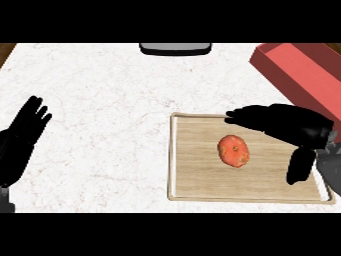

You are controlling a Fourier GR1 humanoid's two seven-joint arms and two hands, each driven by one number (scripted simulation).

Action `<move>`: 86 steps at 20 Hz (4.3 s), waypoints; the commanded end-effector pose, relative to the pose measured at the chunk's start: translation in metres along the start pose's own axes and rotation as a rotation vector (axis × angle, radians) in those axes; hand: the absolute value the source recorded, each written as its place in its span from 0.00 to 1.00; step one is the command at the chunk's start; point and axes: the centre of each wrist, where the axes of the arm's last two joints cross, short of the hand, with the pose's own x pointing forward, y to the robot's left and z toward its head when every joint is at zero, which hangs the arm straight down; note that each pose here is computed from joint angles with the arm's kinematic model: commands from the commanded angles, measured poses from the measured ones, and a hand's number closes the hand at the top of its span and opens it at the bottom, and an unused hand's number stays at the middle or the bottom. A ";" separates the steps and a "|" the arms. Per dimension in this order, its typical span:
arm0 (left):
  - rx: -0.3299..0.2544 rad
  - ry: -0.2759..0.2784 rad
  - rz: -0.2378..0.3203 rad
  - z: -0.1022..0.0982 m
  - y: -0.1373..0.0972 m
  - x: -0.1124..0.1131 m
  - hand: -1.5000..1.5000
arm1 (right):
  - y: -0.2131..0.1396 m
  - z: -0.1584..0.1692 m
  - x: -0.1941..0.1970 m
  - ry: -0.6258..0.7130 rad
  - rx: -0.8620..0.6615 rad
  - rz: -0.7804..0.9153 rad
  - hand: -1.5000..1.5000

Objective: Pick the squash from the tray and place it in the cardboard box

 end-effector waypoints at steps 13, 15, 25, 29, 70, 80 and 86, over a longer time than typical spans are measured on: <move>-0.006 0.020 0.002 0.005 0.007 0.014 0.50 | 0.018 -0.018 0.018 -0.005 -0.008 0.074 0.00; -0.020 0.002 0.021 0.006 -0.006 0.017 0.50 | 0.018 -0.028 0.013 -0.004 -0.011 0.070 0.00; 0.009 0.000 0.004 -0.011 -0.001 0.018 0.50 | 0.026 -0.034 0.012 0.050 0.004 0.097 0.00; 0.017 0.011 -0.006 0.001 0.000 -0.007 0.50 | 0.034 -0.038 0.010 0.069 0.027 0.104 0.00; -0.004 -0.010 -0.002 0.007 0.005 0.008 0.50 | 0.064 -0.087 -0.028 0.090 -0.051 0.106 1.00; -0.017 -0.019 0.011 -0.008 -0.009 0.007 0.50 | 0.003 -0.108 -0.047 0.742 -0.355 -0.126 1.00; 0.002 0.003 0.006 0.004 0.005 -0.001 0.50 | -0.060 -0.092 -0.020 0.660 -0.537 -0.045 1.00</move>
